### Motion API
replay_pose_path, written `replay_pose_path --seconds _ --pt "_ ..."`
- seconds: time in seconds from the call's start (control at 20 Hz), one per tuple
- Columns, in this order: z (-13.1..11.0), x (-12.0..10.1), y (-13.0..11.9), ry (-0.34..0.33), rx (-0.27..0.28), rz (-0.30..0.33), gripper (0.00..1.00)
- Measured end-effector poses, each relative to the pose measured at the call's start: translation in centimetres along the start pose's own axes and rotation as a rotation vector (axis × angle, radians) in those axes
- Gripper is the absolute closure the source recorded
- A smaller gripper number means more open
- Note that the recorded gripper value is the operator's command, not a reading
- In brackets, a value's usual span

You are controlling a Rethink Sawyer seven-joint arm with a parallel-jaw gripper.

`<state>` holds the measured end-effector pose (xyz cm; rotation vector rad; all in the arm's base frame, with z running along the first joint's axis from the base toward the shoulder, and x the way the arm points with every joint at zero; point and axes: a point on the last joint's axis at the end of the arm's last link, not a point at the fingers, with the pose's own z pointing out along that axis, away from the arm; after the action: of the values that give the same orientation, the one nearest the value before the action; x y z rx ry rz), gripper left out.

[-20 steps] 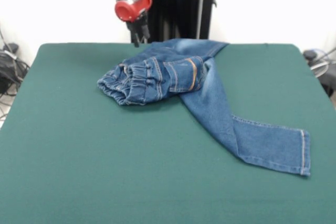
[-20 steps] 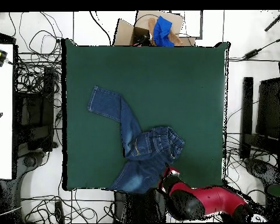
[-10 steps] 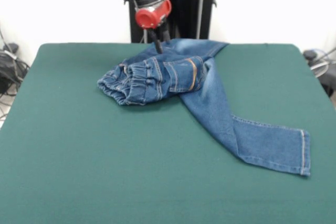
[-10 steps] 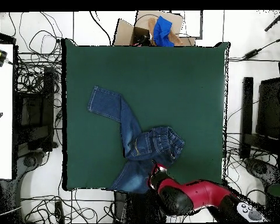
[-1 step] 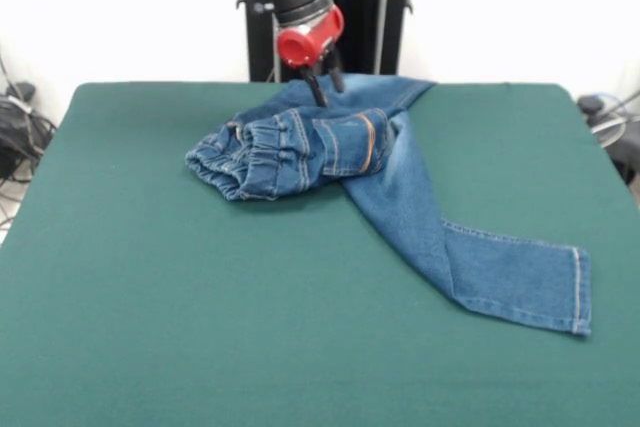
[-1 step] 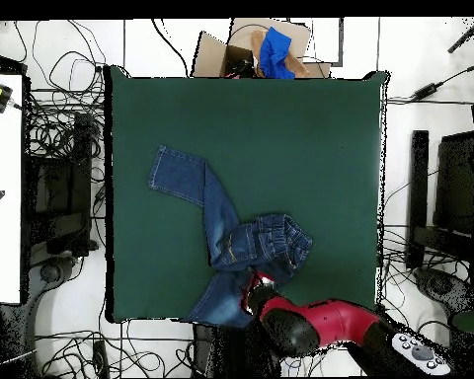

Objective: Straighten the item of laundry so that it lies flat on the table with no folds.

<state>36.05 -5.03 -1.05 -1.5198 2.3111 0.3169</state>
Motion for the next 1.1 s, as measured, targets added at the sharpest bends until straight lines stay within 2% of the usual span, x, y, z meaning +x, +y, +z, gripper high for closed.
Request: replay_pose_path --seconds 0.4,0.9,1.1 --pt "-0.6 -1.9 -2.5 0.006 0.012 0.037 0.00" --pt "-1.9 -6.1 -7.1 0.125 -0.030 0.015 0.00" --pt "-2.3 -7.8 -8.8 0.151 -0.014 -0.015 0.00"
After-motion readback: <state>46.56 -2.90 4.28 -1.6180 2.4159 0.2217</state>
